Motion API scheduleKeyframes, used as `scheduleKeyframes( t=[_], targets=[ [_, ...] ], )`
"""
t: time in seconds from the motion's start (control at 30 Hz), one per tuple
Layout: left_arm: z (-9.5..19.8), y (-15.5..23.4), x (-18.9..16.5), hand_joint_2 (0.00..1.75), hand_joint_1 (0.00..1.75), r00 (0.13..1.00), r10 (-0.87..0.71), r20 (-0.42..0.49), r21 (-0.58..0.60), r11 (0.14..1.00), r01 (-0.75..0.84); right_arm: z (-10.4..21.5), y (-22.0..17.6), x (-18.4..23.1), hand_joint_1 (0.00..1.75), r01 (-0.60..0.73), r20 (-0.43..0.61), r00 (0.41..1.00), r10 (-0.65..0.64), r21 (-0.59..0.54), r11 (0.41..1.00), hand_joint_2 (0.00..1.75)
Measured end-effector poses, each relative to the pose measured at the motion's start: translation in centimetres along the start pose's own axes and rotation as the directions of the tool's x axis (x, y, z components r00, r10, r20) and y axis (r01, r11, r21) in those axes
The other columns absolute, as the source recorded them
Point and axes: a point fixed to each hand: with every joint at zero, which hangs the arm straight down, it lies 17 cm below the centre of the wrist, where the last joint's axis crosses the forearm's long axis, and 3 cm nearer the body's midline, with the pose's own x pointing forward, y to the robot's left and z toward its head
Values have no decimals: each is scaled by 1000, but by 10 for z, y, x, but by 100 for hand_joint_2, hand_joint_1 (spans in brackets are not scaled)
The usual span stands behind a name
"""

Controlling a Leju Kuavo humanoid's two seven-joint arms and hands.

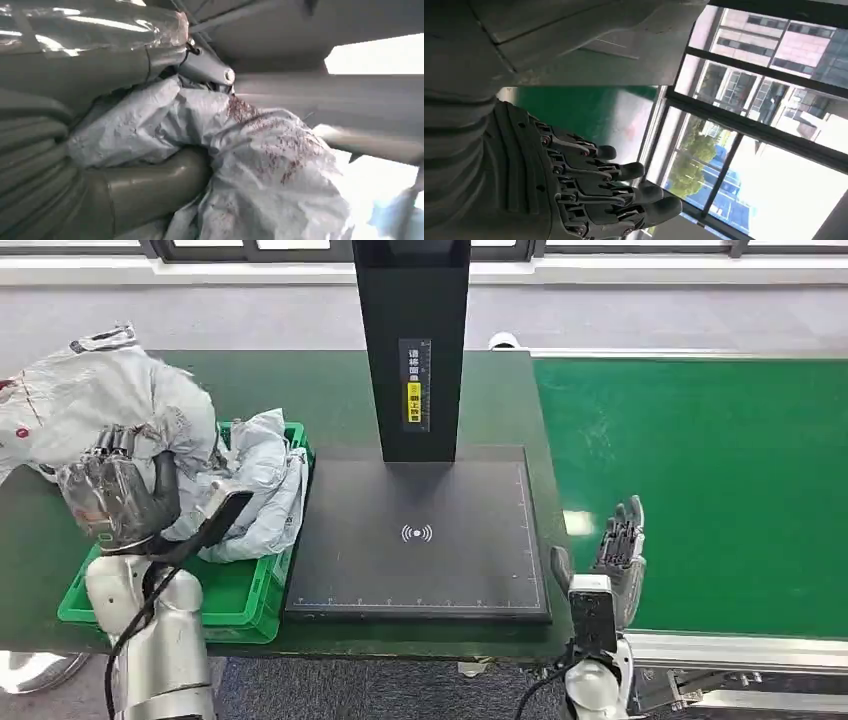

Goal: Moved the parcel from conveyor to table for the left to box.

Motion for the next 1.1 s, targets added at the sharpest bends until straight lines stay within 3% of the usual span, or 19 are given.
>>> scheduleKeyframes(
  t=[0.1, 0.13, 0.17, 0.23, 0.3, 0.33, 0.47, 0.5, 0.6, 0.73, 0.93, 1.1],
  targets=[
    [32, -35, -50, 175, 175, 970, -77, -229, -129, 990, 49, 1, 2, -1, 0, -1, -10, 1000, 1, 15, 1000, 175],
    [47, -51, -68, 175, 164, 941, -93, -326, -178, 983, 36, 1, 4, -1, 0, -1, -12, 1000, 1, 25, 1000, 175],
    [69, -77, -78, 175, 124, 906, -103, -411, -255, 967, -6, 1, 7, -1, 0, -4, -11, 1000, 4, 39, 999, 175],
    [110, -133, -69, 175, 124, 890, -97, -446, -437, 891, -122, 2, 11, 1, 0, -14, -5, 1000, 14, 65, 998, 175],
    [116, -161, -38, 175, 124, 926, -21, -377, -527, 827, -196, 1, 15, 2, 0, -15, -4, 1000, 15, 89, 996, 175],
    [118, -170, -28, 175, 0, 938, 3, -346, -562, 800, -210, 1, 16, 2, 0, -12, -6, 1000, 13, 98, 995, 175],
    [126, -187, -11, 175, 0, 955, 31, -294, -624, 751, -217, 0, 18, 4, 0, -10, -2, 1000, 10, 108, 994, 175],
    [124, -187, -9, 0, 0, 947, 73, -311, -607, 752, -258, 0, 18, 5, 0, -12, -1, 1000, 12, 109, 994, 175],
    [103, -171, -8, 0, 0, 873, 281, -399, -443, 775, -451, 1, 16, 4, 0, -24, -3, 1000, 24, 103, 994, 175],
    [82, -148, -14, 0, 0, 728, 510, -458, -219, 729, -649, 0, 12, 4, 0, -35, 3, 999, 35, 83, 996, 175],
    [61, -113, -25, 0, 0, 626, 657, -420, 16, 695, -719, -1, 11, 5, 0, -22, 3, 1000, 22, 73, 997, 175],
    [47, -92, -21, 0, 0, 605, 710, -360, 101, 675, -731, -3, 12, 4, 0, -17, 0, 1000, 17, 71, 997, 175]
  ],
)
